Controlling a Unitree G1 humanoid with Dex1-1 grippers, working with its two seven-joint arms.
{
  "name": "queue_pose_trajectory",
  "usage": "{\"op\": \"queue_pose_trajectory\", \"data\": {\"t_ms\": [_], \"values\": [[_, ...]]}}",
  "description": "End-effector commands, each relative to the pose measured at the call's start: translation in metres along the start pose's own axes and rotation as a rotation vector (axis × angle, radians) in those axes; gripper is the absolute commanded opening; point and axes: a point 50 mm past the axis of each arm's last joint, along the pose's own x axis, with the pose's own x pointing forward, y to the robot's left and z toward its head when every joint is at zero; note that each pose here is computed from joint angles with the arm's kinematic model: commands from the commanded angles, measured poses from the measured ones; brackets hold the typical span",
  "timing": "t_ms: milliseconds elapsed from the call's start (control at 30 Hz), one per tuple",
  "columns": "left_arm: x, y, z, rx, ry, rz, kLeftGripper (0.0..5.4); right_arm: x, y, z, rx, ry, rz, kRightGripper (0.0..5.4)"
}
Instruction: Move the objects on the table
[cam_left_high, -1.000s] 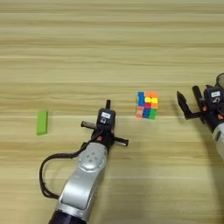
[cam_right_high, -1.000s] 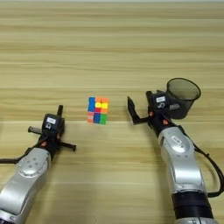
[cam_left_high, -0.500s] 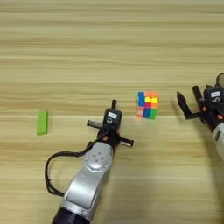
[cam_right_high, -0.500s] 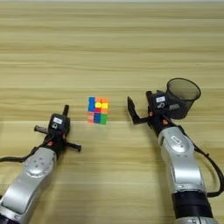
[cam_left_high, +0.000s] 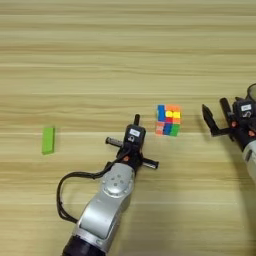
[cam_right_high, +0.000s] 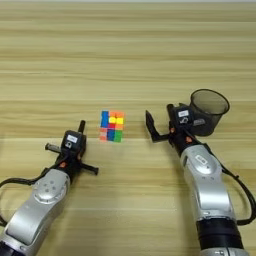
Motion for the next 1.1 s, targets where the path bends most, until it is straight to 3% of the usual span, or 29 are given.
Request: {"op": "queue_pose_trajectory", "data": {"t_ms": [33,400,533,700,1100], "values": [[-0.003,-0.033,-0.023,-0.127,0.152,-0.059,0.02,0.004,0.0,0.005,-0.009,-0.02,0.007,5.4],[-0.003,-0.03,-0.022,-0.122,0.144,-0.048,0.02,0.005,0.001,0.004,-0.012,-0.017,0.008,5.4],[-0.002,-0.028,-0.021,-0.094,0.129,-0.045,0.02,0.005,0.001,0.004,-0.014,-0.016,0.01,5.4],[0.0,-0.027,-0.013,-0.089,0.078,-0.045,0.48,0.005,0.001,0.003,-0.016,-0.014,0.013,5.4],[0.0,-0.025,-0.008,-0.102,0.04,-0.047,1.64,0.006,0.002,0.002,-0.019,-0.015,0.016,5.4]]}}
